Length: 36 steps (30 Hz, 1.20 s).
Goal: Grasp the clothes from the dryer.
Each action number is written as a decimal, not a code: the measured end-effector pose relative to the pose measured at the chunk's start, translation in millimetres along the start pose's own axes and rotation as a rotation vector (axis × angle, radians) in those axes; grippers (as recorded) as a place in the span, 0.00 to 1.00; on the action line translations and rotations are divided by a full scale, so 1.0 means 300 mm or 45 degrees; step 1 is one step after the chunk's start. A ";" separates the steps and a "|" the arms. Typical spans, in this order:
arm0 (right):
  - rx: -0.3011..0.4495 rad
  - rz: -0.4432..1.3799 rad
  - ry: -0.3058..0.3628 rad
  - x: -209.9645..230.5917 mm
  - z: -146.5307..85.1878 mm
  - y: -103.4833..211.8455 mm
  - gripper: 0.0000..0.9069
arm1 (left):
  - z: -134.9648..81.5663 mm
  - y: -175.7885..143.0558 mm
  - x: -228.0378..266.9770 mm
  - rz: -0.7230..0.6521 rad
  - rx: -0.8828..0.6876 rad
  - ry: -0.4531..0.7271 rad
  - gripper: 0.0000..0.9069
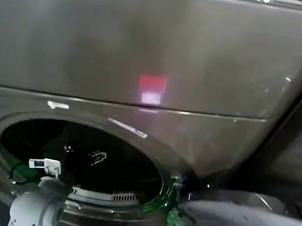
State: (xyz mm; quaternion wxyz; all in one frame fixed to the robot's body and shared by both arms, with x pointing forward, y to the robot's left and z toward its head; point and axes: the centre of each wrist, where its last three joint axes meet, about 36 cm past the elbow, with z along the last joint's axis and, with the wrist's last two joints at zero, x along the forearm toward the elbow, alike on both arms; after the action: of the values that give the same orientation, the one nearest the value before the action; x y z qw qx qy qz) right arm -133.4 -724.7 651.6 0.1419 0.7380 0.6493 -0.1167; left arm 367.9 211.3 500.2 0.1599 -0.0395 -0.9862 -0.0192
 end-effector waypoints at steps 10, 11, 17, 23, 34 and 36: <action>-0.001 -0.025 -0.020 -0.006 -0.017 0.025 1.00 | -0.059 -0.043 -0.256 -0.027 -0.016 0.001 1.00; -0.002 -0.028 -0.019 -0.007 -0.016 0.030 1.00 | -0.070 -0.043 -0.292 -0.031 -0.015 -0.001 1.00; -0.004 -0.049 -0.020 -0.005 -0.013 0.057 1.00 | -0.126 -0.011 -0.506 -0.081 -0.031 -0.046 1.00; -0.004 -0.058 -0.015 -0.004 -0.005 0.067 1.00 | -0.170 0.024 -0.729 -0.092 -0.059 -0.067 1.00; -0.004 -0.082 -0.006 -0.001 0.012 0.085 1.00 | -0.251 0.071 -1.032 -0.041 -0.213 -0.066 1.00; -0.008 -0.088 -0.005 -0.001 0.016 0.094 1.00 | -0.269 0.083 -1.064 -0.027 -0.262 -0.059 1.00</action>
State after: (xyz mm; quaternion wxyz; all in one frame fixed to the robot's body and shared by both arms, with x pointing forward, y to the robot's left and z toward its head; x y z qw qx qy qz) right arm -105.4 -730.1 649.0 0.1413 0.7145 0.6744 -0.1210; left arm 697.3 208.9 476.3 0.1319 -0.0457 -0.9828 -0.1210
